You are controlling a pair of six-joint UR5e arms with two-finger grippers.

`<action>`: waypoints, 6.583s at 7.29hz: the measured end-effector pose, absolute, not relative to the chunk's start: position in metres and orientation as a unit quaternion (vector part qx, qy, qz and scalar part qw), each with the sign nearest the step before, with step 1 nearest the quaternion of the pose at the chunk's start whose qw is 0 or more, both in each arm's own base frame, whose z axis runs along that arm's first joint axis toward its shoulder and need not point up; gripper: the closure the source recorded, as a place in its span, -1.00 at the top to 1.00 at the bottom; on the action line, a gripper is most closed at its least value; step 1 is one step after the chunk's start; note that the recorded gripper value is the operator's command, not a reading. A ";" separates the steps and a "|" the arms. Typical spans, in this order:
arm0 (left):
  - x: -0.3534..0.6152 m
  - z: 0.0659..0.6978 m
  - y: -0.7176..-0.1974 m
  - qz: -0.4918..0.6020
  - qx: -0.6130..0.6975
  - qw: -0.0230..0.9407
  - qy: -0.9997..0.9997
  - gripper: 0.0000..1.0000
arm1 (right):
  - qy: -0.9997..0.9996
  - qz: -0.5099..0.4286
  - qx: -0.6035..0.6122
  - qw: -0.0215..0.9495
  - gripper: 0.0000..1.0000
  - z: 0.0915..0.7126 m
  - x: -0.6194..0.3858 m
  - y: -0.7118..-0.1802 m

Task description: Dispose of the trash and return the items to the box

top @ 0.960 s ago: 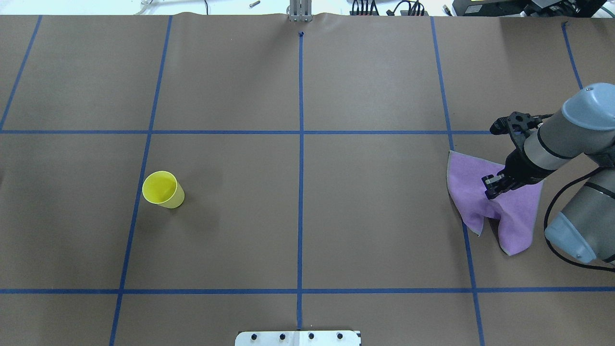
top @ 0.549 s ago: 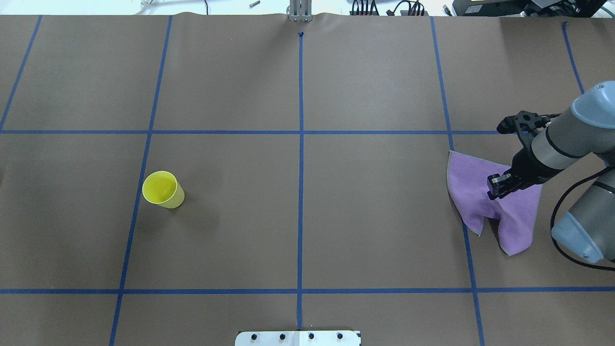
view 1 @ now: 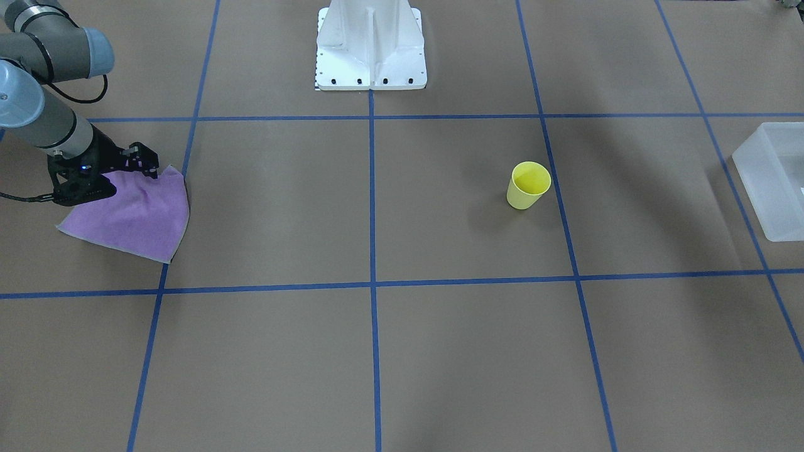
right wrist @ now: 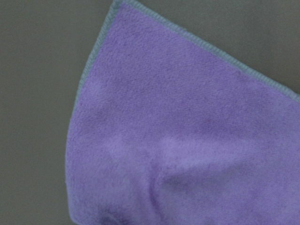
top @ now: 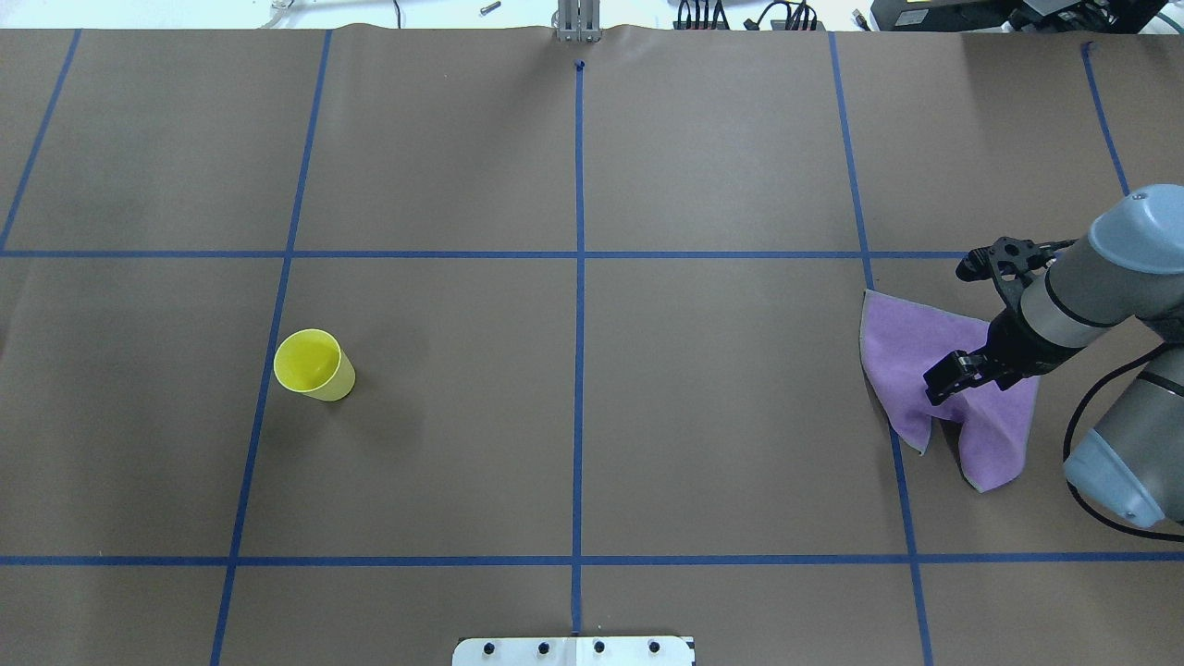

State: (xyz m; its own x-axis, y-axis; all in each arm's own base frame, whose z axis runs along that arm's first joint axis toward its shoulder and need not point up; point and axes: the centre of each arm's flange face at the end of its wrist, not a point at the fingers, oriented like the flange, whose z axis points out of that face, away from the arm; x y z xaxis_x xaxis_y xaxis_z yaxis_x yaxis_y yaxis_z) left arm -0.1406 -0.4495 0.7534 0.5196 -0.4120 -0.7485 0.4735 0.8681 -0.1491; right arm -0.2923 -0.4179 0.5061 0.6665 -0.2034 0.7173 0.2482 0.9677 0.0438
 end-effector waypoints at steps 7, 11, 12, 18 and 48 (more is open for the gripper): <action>0.036 0.594 -0.511 -0.235 -0.023 0.844 0.481 0.97 | -0.376 -0.139 -0.020 0.916 -1.00 0.508 -0.306 -0.410; 0.135 0.504 -0.506 -0.175 -0.024 0.844 0.506 0.98 | -0.400 -0.098 0.012 0.911 -1.00 0.479 -0.257 -0.438; 0.154 0.478 -0.502 -0.159 -0.020 0.841 0.516 0.97 | -0.415 -0.075 0.016 0.906 -1.00 0.470 -0.230 -0.450; 0.303 0.398 -0.448 -0.090 0.025 0.854 0.512 0.90 | -0.428 0.034 0.050 0.902 -1.00 0.439 -0.087 -0.480; -0.131 0.648 -0.488 -0.142 0.015 0.910 0.389 -1.00 | -0.382 0.016 0.066 0.922 1.00 0.617 0.130 -0.439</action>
State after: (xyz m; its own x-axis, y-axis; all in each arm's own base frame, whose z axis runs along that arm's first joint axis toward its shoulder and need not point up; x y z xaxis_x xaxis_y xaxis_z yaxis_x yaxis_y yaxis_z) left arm -0.1305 -0.4882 0.6477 0.6565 -0.2465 -0.7129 0.2699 0.9593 -0.0832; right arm 0.1304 -0.4393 0.6170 0.7084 -0.0217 0.7055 -0.0794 0.9907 0.1102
